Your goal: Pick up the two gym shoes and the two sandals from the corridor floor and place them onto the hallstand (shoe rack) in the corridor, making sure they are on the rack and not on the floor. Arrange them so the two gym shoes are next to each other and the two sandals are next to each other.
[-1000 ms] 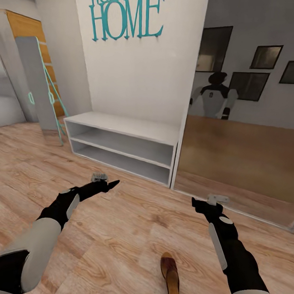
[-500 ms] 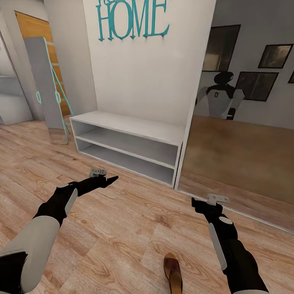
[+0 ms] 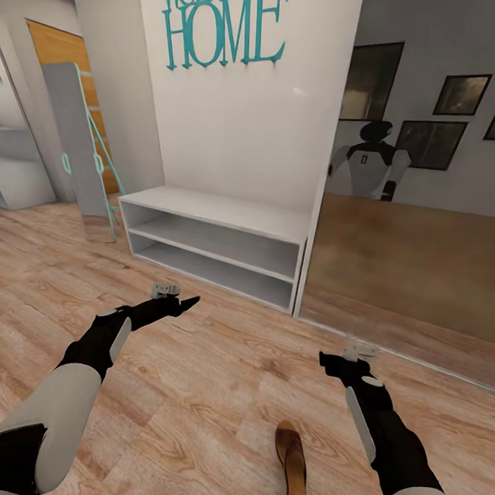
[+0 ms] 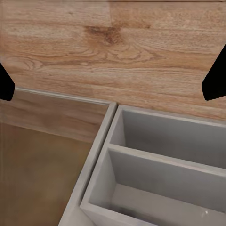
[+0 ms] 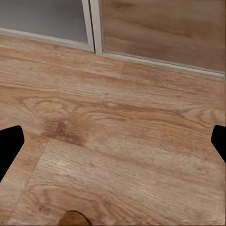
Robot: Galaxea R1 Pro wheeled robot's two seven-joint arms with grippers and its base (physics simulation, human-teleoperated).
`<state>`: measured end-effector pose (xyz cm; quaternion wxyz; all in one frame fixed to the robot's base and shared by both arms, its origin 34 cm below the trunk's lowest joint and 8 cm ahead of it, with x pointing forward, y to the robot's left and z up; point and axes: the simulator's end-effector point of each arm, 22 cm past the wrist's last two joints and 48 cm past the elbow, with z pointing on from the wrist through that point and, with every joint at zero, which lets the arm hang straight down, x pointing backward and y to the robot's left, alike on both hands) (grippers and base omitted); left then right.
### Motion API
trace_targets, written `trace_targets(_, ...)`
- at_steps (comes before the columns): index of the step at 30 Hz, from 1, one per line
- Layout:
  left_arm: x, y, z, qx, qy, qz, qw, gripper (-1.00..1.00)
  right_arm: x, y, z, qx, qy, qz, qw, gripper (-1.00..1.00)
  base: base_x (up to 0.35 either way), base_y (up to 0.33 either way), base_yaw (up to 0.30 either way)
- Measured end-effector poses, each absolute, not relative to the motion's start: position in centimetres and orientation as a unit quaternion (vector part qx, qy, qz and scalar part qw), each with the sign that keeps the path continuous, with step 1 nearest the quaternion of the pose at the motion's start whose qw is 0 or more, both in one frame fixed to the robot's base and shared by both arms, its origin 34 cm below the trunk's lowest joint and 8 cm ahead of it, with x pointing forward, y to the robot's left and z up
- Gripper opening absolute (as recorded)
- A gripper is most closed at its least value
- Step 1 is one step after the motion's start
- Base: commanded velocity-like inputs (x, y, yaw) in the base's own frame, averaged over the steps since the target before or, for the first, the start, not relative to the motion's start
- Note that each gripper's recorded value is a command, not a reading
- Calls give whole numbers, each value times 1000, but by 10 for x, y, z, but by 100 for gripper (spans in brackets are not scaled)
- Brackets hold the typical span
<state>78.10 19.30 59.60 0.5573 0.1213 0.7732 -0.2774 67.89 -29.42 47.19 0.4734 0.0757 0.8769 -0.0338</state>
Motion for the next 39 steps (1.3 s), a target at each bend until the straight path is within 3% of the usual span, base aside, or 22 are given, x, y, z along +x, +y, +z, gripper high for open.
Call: trace_targets(39,781,192,596,121,773,-278,557,100,668,-293,431,77,884,-34,459,100,-28,0,0)
